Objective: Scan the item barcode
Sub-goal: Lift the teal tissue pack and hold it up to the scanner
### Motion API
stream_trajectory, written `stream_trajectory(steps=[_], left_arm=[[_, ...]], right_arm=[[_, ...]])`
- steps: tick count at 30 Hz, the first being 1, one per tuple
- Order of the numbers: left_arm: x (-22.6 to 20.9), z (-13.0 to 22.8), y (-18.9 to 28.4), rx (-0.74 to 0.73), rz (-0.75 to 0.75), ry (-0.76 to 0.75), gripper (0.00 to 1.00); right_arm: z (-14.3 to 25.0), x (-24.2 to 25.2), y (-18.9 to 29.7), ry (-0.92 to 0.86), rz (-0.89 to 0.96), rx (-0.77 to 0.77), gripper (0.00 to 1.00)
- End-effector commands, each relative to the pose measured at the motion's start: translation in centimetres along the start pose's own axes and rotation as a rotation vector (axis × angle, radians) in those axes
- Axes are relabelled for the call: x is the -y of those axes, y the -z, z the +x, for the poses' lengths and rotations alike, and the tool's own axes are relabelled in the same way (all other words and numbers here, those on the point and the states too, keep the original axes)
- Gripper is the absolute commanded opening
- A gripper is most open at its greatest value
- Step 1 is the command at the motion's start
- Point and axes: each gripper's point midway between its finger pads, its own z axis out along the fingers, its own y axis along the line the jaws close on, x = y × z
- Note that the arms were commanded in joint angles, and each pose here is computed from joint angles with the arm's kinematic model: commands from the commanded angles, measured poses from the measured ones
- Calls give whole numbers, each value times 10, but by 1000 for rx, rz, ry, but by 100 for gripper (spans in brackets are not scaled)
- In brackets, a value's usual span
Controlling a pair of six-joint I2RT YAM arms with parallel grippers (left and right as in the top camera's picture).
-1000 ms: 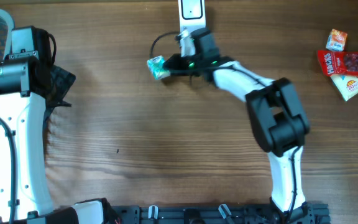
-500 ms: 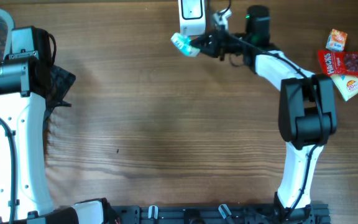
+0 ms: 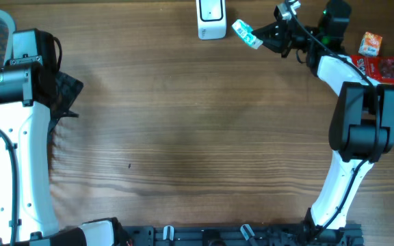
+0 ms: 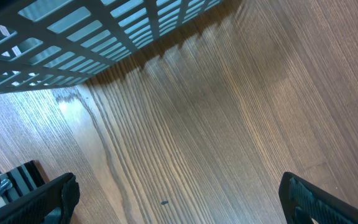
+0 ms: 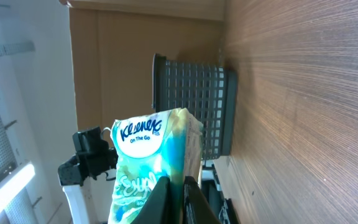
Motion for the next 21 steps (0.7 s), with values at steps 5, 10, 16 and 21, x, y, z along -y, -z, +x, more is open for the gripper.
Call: stream_trajectory(steps=[5, 10, 16, 21], left_arm=[[-2, -1, -2, 2, -10, 12, 100], [-2, -1, -2, 2, -10, 12, 100], [-2, -1, -2, 2, -10, 11, 100], [-2, -1, -2, 2, -10, 12, 100]], right_arm=[[-33, -6, -2, 40, 44, 196, 4], [-61, -5, -19, 95, 82, 367, 5], [-98, -2, -47, 270, 269, 564, 5], [-135, -18, -44, 591, 818, 728, 5]])
